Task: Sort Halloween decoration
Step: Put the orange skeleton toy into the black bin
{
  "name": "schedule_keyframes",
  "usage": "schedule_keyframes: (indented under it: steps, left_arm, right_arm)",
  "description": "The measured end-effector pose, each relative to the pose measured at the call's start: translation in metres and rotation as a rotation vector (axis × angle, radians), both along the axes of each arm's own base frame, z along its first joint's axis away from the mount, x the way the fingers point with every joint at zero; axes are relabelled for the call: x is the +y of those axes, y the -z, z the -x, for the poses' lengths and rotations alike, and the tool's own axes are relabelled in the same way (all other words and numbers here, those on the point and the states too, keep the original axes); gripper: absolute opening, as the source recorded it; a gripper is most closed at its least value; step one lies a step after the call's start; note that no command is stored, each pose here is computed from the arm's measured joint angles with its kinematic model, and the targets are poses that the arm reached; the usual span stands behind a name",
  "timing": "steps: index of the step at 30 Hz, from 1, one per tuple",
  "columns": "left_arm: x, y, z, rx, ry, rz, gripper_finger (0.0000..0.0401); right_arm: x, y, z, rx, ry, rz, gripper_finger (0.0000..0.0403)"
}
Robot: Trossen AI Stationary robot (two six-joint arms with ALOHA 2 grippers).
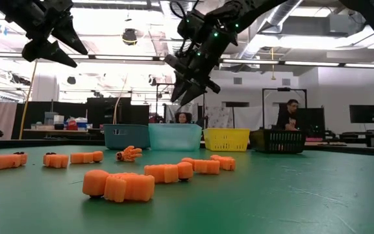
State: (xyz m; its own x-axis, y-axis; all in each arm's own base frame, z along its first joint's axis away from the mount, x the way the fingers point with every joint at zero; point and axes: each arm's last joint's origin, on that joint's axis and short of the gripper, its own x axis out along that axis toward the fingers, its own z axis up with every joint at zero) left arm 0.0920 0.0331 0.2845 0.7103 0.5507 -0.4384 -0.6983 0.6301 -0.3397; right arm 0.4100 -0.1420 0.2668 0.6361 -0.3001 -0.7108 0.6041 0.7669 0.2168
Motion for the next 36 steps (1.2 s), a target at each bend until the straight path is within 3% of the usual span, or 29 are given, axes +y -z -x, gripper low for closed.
schedule_keyframes:
  steps: [6,12,20,29,36]
  left_arm:
    - [0.0,0.0,0.0,-0.001,0.0,0.001,0.0261]
    - [0.0,0.0,0.0,-0.002,-0.001,0.002,0.0261]
    - [0.0,0.0,0.0,-0.003,-0.001,0.004,0.0261]
    - [-0.001,0.0,-0.001,-0.013,0.025,0.029,0.0261]
    - [-0.001,0.0,-0.001,-0.033,0.03,0.065,0.0261]
  right_arm:
    - [0.045,0.007,-0.005,0.088,-0.153,-0.086,0.0142]
    - [0.116,0.015,-0.003,0.236,-0.251,-0.159,0.0138]
    - [0.189,0.022,0.013,0.382,-0.254,-0.255,0.0138]
    - [0.239,0.022,0.023,0.397,-0.237,-0.311,0.0162]
    - [0.252,0.038,0.028,0.387,-0.202,-0.342,0.0201]
